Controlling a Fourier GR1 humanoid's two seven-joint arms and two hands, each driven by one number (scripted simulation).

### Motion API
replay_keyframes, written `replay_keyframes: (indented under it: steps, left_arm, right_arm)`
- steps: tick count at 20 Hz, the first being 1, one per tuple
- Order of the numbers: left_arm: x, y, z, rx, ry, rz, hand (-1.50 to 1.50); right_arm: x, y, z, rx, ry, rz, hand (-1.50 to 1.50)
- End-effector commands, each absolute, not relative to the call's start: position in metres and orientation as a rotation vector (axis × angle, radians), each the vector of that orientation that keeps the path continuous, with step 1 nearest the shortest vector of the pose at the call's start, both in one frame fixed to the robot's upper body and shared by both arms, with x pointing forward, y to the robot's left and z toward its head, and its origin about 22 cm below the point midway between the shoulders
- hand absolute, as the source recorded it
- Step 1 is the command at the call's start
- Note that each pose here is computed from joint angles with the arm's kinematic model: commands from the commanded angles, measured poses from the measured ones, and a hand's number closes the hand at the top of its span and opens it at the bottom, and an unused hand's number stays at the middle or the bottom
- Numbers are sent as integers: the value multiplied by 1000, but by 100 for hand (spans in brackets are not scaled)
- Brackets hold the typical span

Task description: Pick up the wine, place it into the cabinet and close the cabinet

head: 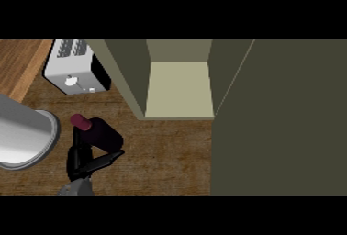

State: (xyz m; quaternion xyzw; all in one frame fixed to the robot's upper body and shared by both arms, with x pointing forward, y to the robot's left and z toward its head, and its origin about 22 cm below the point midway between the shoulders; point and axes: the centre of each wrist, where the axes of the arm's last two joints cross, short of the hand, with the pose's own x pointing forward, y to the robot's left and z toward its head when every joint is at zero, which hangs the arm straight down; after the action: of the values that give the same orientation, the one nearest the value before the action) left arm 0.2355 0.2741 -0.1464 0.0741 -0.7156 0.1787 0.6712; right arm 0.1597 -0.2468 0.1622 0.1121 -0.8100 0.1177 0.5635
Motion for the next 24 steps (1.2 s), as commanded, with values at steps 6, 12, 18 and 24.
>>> replay_keyframes:
  steps: [6, 12, 18, 24]
  left_arm:
    - [234, 277, -159, 107, -1638, 456, -150]
    - [227, 281, -170, 51, -1643, 437, 150]
    - [242, 256, -169, 49, -1644, 410, 150]
    - [171, 268, -198, -91, -1606, 340, 150]
  right_arm:
    - [161, -267, 160, 263, -1912, 267, -150]
    - [159, -243, 159, 235, -1908, 272, -150]
    - [166, -245, 164, 241, -1905, 289, -150]
    - [173, -262, 158, 242, -1913, 252, -150]
